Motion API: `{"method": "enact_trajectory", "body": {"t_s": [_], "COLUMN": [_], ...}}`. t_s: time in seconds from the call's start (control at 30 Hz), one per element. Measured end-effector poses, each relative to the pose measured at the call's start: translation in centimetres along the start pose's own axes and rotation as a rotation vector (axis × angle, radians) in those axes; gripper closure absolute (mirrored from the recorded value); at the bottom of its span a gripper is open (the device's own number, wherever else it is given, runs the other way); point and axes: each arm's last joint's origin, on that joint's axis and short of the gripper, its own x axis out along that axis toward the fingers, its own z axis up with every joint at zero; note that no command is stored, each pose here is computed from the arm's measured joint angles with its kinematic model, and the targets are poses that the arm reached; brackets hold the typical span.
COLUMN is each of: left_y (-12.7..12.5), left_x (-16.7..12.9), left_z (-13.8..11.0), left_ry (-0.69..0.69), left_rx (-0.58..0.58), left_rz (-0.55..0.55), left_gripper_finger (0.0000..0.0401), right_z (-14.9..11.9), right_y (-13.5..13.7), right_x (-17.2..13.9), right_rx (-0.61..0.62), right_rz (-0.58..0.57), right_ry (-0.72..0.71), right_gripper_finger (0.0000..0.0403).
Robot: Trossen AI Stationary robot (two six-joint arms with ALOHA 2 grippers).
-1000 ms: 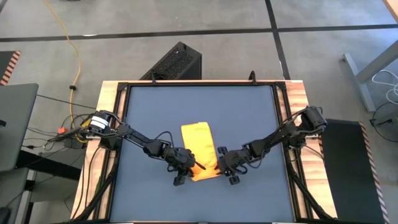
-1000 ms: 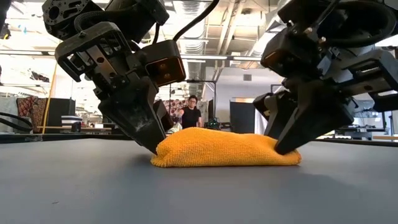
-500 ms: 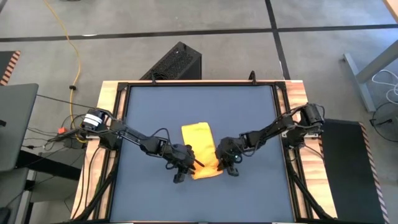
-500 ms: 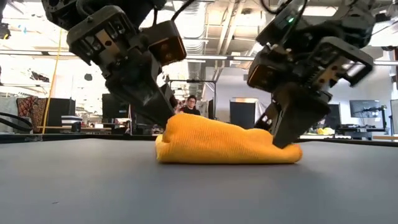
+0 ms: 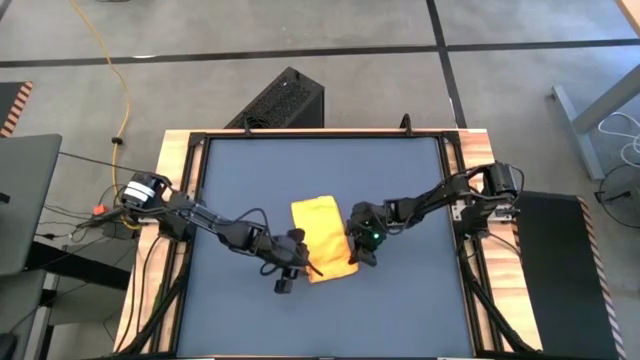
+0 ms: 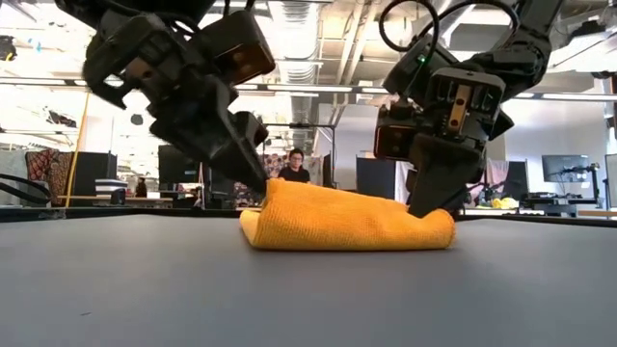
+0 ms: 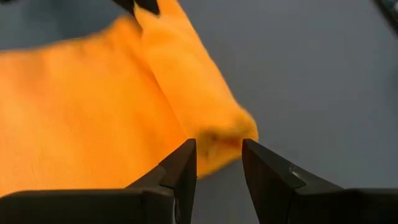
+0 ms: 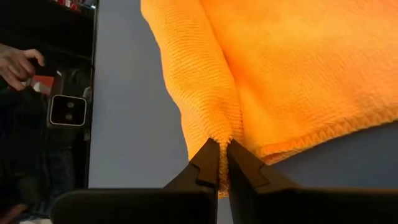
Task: Roll towel
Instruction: Roll the yellow microfiber towel
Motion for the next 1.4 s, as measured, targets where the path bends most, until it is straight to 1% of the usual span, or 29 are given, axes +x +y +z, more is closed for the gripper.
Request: {"method": "enact_trajectory", "body": {"t_s": [0.17, 0.27, 0.4, 0.5, 0.63, 0.73, 0.8, 0.97, 1.13, 1.23, 1.3, 1.4], "left_y": [-0.4, -0.7, -1.1, -1.5, -1.6, -1.5, -1.2, -0.4, -0.1, -0.3, -0.3, -0.3], "left_x": [0.0, 0.0, -0.1, -0.1, -0.1, 0.1, 0.1, 0.1, 0.6, 1.1, 1.5, 1.8], "left_z": [-0.2, 0.1, 0.3, 0.1, -0.4, -0.6, -0.4, -0.1, -0.5, -0.4, -0.8, -0.7], "left_ry": [0.013, -0.024, -0.054, -0.043, 0.008, 0.027, 0.013, -0.009, 0.009, -0.02, -0.005, -0.019], "left_rx": [0.042, 0.102, 0.193, 0.242, 0.299, 0.293, 0.275, 0.186, 0.158, 0.132, 0.12, 0.1], "left_rz": [0.011, 0.068, 0.139, 0.146, 0.15, 0.183, 0.201, 0.231, 0.186, 0.138, 0.13, 0.122], "left_gripper_finger": [0.0284, 0.0284, 0.0284, 0.0284, 0.0284, 0.0284, 0.0284, 0.0284, 0.0284, 0.0284, 0.0284, 0.0284], "right_z": [0.0, 0.0, -0.1, -0.1, 0.1, 0.3, 0.3, 0.3, 0.4, 0.5, 0.5, 0.6], "right_y": [0.0, 0.0, -0.2, -0.4, -0.8, -1.1, -1.1, -1.1, -1.2, -1.4, -1.4, -1.5], "right_x": [0.0, 0.0, 0.0, -0.2, -0.4, -0.6, -0.7, -0.7, -0.8, -0.9, -0.9, -0.9], "right_rx": [0.016, 0.018, 0.035, 0.045, 0.057, 0.064, 0.067, 0.067, 0.069, 0.072, 0.074, 0.078], "right_rz": [-0.003, -0.005, -0.035, -0.044, -0.051, -0.056, -0.057, -0.059, -0.06, -0.062, -0.063, -0.065], "right_ry": [0.001, 0.0, 0.002, 0.002, -0.008, -0.017, -0.019, -0.021, -0.026, -0.03, -0.03, -0.034], "right_gripper_finger": [0.0364, 0.0364, 0.0364, 0.0363, 0.0363, 0.0363, 0.0363, 0.0363, 0.0363, 0.0363, 0.0363, 0.0363]}}
